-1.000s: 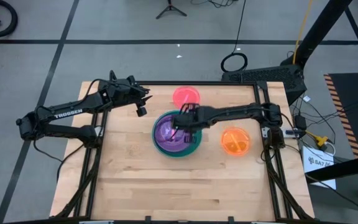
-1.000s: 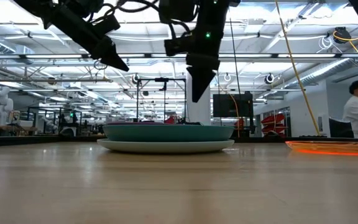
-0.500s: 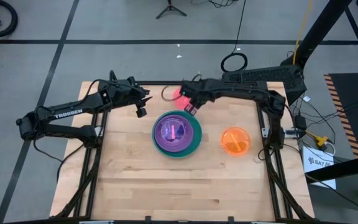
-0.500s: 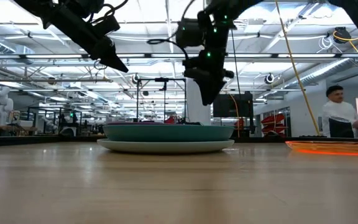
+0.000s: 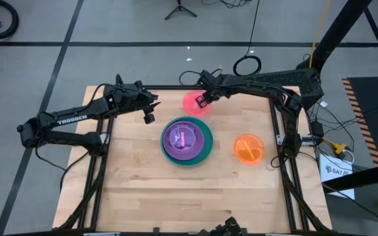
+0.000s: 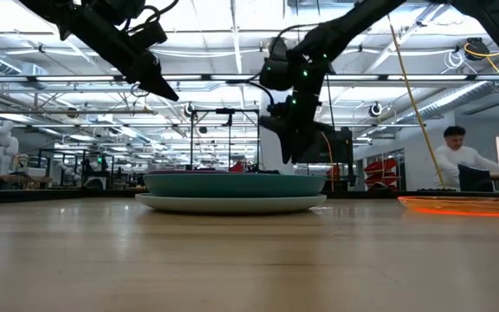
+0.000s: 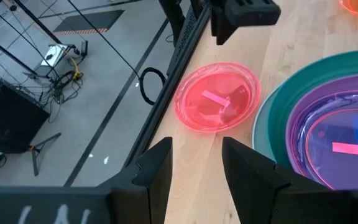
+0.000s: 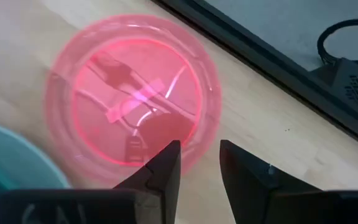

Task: Stack plastic plates
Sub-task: Stack the pink plate on the pink plate

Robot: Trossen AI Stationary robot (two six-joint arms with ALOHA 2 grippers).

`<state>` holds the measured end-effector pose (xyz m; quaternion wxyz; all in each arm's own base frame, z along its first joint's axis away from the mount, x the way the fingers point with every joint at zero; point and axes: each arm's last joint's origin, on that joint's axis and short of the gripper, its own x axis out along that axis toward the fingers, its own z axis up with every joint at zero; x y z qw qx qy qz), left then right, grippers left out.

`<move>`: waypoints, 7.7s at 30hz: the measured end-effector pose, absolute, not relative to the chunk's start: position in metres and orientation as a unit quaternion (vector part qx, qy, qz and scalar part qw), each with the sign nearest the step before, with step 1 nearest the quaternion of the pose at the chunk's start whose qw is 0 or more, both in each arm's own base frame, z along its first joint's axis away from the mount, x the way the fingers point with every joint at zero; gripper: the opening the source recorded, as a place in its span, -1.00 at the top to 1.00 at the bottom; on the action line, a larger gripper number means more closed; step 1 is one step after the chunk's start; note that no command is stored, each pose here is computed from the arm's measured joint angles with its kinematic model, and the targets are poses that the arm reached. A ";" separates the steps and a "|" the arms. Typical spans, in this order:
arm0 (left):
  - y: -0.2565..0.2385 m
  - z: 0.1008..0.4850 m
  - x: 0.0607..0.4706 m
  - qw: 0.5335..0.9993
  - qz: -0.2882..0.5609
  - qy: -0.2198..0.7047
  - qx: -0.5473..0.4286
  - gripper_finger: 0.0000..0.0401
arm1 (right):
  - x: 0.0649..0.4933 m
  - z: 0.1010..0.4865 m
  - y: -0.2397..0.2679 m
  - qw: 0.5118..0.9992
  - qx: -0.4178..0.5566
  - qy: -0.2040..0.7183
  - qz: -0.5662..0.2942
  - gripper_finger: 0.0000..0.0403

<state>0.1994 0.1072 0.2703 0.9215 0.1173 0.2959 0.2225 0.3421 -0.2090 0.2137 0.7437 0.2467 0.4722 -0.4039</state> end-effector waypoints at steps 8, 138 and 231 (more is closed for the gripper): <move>0.107 0.270 0.199 0.921 0.222 0.299 0.117 0.27 | 0.334 0.176 -0.213 0.754 0.260 0.433 -0.420 0.48; 0.107 0.268 0.198 0.919 0.219 0.309 0.114 0.27 | 0.340 0.177 -0.207 0.815 0.273 0.268 -0.435 1.00; 0.107 0.268 0.198 0.919 0.219 0.308 0.115 0.27 | 0.338 0.130 -0.200 0.739 0.359 0.336 -0.461 0.41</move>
